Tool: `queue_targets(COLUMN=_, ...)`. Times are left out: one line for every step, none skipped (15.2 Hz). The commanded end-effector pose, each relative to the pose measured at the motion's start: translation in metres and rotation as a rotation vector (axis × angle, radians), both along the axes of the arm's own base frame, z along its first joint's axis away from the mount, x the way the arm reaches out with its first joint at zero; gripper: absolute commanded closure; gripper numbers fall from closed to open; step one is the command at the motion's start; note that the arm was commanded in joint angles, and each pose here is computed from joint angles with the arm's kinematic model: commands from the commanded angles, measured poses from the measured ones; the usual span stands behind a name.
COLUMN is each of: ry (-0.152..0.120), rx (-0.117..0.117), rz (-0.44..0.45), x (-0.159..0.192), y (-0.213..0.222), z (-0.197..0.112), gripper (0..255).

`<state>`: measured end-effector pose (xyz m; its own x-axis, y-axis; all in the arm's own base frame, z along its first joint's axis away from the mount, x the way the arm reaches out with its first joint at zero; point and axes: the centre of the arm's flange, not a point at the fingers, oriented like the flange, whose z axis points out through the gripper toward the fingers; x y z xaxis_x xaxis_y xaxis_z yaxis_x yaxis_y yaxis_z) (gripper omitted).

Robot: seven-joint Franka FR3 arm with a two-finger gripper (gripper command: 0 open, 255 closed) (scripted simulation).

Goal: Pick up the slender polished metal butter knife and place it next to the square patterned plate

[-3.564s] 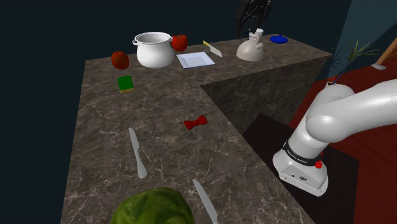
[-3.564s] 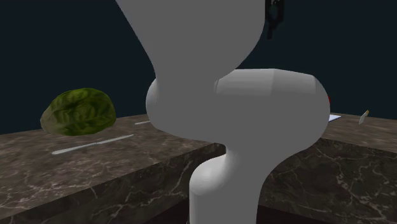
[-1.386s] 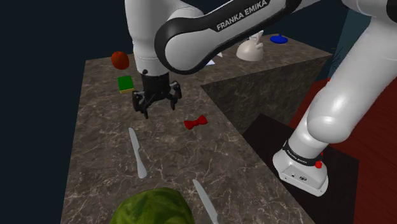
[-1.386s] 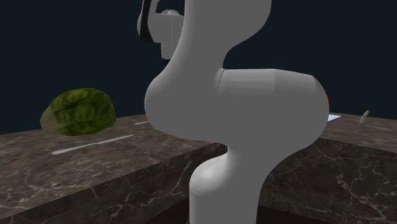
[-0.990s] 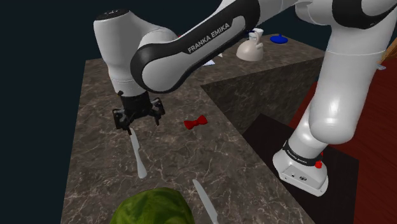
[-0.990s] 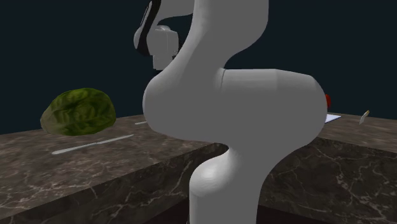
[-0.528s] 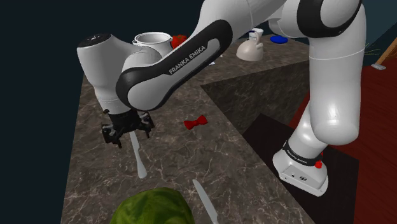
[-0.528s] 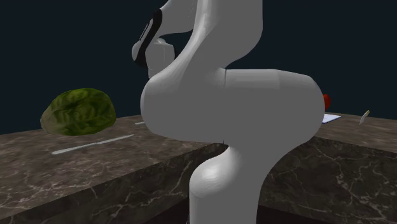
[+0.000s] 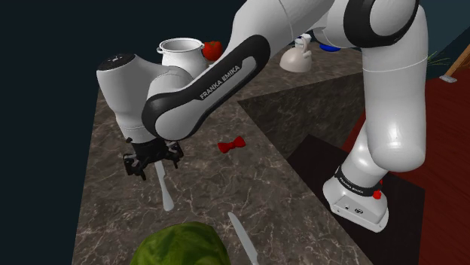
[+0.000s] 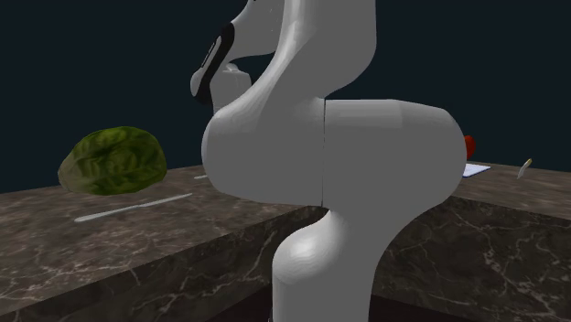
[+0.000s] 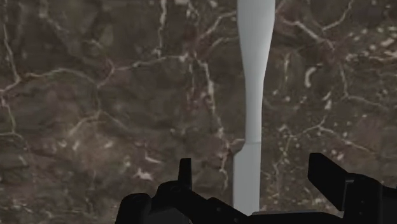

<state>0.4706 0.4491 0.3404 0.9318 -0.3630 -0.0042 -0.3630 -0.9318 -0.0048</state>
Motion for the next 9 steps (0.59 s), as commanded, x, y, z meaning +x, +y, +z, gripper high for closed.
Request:
queue_targets(ry=0.0, rx=0.0, rz=0.0, x=-0.0001, y=0.0, z=-0.0004, gripper=0)
queue_targets(ry=0.0, rx=0.0, rz=0.0, x=-0.0001, y=0.0, z=-0.0004, gripper=0)
queue_targets(ry=0.0, rx=0.0, rz=0.0, x=-0.0001, y=0.0, z=-0.0004, gripper=0)
queue_targets(ry=0.0, rx=0.0, rz=0.0, x=-0.0001, y=0.0, z=-0.0004, gripper=255)
queue_targets(ry=0.0, rx=0.0, rz=0.0, x=-0.0001, y=0.0, z=-0.0004, gripper=255)
queue_targets(ry=0.0, rx=0.0, rz=0.0, x=-0.0001, y=0.0, z=-0.0004, gripper=255)
queue_targets(ry=0.0, rx=0.0, rz=0.0, x=-0.0001, y=0.0, z=-0.0004, gripper=255)
queue_targets(ry=0.0, rx=0.0, rz=0.0, x=-0.0001, y=0.0, z=-0.0004, gripper=255)
queue_targets(ry=0.0, rx=0.0, rz=0.0, x=-0.0001, y=0.0, z=-0.0004, gripper=255)
